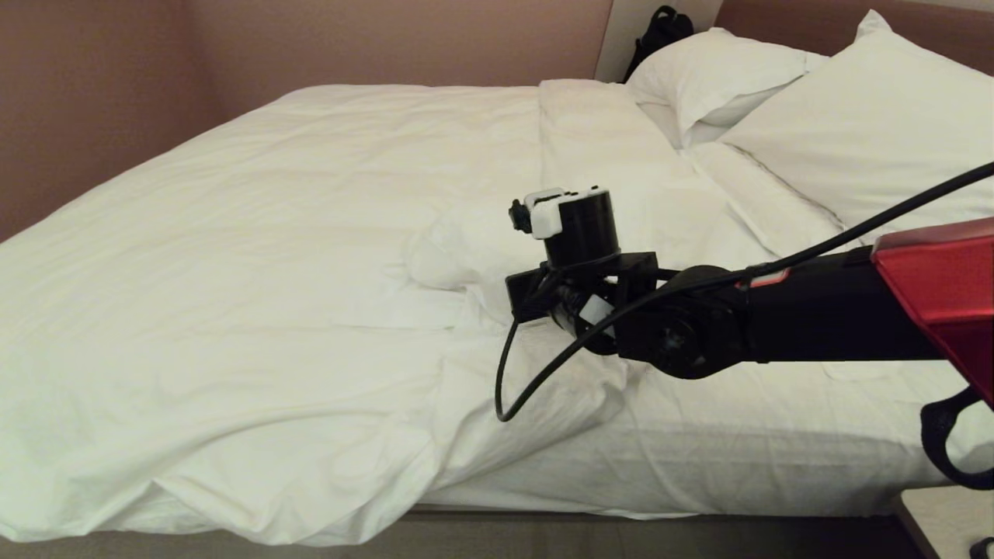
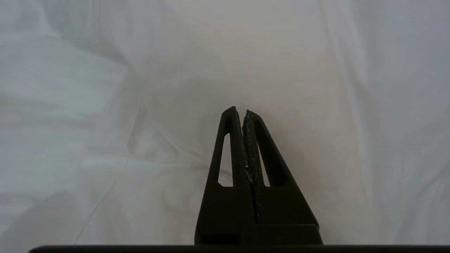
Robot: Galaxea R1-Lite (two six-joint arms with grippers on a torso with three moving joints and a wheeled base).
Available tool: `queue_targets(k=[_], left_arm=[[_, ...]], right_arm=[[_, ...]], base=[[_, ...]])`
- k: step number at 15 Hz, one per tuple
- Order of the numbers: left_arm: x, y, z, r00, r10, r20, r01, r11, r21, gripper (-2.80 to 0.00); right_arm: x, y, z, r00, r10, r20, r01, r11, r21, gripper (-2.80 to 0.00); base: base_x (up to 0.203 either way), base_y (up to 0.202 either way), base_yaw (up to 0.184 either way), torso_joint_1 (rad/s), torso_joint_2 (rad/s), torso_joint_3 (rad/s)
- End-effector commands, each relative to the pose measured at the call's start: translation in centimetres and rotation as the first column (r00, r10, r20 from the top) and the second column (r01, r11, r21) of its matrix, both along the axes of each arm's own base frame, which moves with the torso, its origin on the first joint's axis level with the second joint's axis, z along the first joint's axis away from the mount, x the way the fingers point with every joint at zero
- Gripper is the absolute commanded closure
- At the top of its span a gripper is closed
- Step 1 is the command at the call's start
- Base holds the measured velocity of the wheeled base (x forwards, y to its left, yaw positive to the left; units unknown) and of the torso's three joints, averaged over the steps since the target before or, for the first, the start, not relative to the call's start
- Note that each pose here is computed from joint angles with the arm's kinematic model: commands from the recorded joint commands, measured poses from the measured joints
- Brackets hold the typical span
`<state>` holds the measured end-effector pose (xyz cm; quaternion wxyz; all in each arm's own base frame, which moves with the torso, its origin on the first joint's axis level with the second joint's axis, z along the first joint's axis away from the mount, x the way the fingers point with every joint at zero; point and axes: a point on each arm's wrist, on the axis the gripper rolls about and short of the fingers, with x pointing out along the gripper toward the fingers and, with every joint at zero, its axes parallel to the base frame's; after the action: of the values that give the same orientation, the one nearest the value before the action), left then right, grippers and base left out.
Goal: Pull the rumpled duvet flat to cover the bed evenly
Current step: Flatten the corners of the folded blanket
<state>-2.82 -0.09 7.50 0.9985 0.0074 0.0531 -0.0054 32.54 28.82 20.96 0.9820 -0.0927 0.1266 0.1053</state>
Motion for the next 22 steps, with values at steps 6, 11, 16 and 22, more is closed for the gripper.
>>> queue_targets(k=[6, 11, 16, 22], left_arm=[[0.0, 0.0, 0.0, 1.0, 0.001, -0.001, -0.001, 1.0, 0.0, 0.0], [0.0, 0.0, 0.0, 1.0, 0.001, -0.001, -0.001, 1.0, 0.0, 0.0], [0.0, 0.0, 0.0, 1.0, 0.001, -0.001, -0.001, 1.0, 0.0, 0.0], [0.0, 0.0, 0.0, 1.0, 0.001, -0.001, -0.001, 1.0, 0.0, 0.0]], right_arm=[[-0.5, -0.5, -1.0, 0.993, 0.064, 0.096, -0.063, 0.998, -0.008, 0.0], [-0.5, -2.3, -0.3, 0.982, 0.033, 0.184, -0.044, 0.998, 0.053, 0.0], [2.7, -4.5, -2.5, 0.984, 0.018, 0.177, -0.029, 0.998, 0.057, -2.24], [3.5, -5.8, -2.5, 0.982, 0.011, 0.187, -0.023, 0.998, 0.062, -2.8]], base=[[0.0, 0.0, 0.0, 0.0, 0.0, 0.0], [0.0, 0.0, 0.0, 0.0, 0.0, 0.0], [0.0, 0.0, 0.0, 0.0, 0.0, 0.0], [0.0, 0.0, 0.0, 0.0, 0.0, 0.0]])
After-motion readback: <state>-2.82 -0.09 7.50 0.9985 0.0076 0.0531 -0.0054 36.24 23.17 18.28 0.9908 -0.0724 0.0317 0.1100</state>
